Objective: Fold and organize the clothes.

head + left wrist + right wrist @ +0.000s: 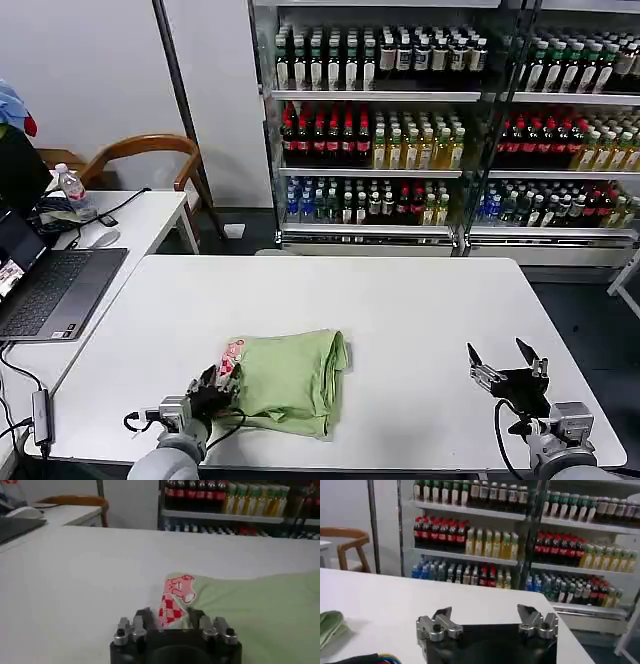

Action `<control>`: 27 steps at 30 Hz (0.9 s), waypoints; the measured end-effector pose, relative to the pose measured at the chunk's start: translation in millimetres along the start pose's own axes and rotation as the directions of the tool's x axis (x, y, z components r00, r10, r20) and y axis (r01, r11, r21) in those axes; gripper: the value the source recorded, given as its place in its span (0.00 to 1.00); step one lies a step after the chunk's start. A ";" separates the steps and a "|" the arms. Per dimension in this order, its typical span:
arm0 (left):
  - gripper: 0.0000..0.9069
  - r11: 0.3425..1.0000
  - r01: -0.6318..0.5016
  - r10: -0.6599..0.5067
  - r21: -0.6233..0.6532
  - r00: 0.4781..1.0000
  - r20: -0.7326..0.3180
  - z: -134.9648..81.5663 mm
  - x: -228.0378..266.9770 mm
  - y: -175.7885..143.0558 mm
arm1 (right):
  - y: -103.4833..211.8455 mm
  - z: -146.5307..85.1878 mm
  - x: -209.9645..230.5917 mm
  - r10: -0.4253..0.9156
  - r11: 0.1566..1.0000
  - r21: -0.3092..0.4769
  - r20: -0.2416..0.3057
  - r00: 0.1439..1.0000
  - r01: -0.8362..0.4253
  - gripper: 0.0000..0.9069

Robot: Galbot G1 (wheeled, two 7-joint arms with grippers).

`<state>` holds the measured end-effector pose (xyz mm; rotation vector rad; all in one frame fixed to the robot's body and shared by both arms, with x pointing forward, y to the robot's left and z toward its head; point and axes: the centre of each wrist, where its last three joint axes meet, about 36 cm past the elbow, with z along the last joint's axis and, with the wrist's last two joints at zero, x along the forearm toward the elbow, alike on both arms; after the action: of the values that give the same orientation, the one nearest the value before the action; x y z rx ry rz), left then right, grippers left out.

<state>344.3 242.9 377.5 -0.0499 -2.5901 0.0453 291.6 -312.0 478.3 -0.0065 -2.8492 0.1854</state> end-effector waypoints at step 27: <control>0.04 0.999 -0.050 0.049 0.014 0.996 0.081 -44.7 20.4 31.4 | 3.2 -0.9 -1.8 -0.005 1.000 0.004 0.006 1.000 0.005 1.00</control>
<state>351.2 276.2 424.9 -0.1089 -2.6683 0.0882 293.6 -308.8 478.2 0.0014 -2.8544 0.1906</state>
